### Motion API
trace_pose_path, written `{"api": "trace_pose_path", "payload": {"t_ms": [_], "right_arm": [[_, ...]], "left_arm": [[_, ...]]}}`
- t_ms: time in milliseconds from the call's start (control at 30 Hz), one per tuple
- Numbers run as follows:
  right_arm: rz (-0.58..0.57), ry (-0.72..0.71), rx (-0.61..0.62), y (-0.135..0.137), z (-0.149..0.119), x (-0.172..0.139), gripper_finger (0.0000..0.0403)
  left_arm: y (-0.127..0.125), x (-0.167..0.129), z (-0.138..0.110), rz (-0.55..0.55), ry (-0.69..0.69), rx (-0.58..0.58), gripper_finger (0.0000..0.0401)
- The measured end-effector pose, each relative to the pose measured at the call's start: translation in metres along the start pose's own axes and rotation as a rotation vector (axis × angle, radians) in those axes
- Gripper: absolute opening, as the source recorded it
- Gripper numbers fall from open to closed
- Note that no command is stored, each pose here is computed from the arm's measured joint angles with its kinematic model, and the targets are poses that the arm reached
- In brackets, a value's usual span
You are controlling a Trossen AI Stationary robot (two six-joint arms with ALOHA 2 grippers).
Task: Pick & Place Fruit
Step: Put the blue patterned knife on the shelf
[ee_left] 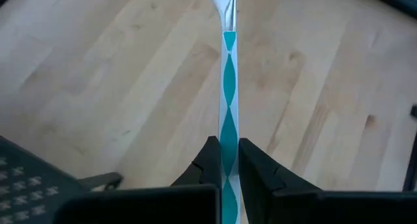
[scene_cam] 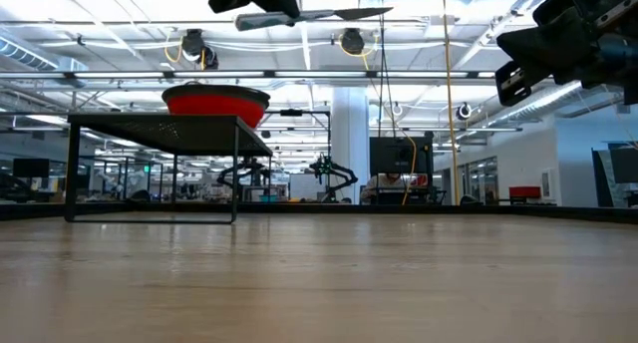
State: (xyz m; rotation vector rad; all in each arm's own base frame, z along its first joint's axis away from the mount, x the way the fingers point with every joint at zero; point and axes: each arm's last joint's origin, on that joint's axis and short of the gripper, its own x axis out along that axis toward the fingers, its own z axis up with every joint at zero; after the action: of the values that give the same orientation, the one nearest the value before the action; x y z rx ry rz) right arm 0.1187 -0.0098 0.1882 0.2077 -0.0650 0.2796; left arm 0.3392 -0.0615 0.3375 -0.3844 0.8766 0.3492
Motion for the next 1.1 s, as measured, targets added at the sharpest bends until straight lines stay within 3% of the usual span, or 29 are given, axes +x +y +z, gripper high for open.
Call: {"api": "trace_pose_path", "payload": {"t_ms": [133,533,867,1100], "right_arm": [[-0.02,-0.005,0.0,-0.001,0.0,0.0,0.0],[-0.021,-0.004,0.0,-0.001,0.0,0.0,0.0],[-0.021,-0.004,0.001,-0.001,0.0,0.0,0.0],[-0.022,-0.004,0.001,-0.001,0.0,0.0,0.0]], "left_arm": [[0.012,-0.002,0.002,0.006,0.06,0.076,0.0013],[0.043,-0.047,0.013,0.2,0.234,0.385,0.0015],[0.064,-0.05,0.011,0.281,0.381,0.594,0.0023],[0.069,-0.049,0.015,0.279,0.392,0.636,0.0026]]}}
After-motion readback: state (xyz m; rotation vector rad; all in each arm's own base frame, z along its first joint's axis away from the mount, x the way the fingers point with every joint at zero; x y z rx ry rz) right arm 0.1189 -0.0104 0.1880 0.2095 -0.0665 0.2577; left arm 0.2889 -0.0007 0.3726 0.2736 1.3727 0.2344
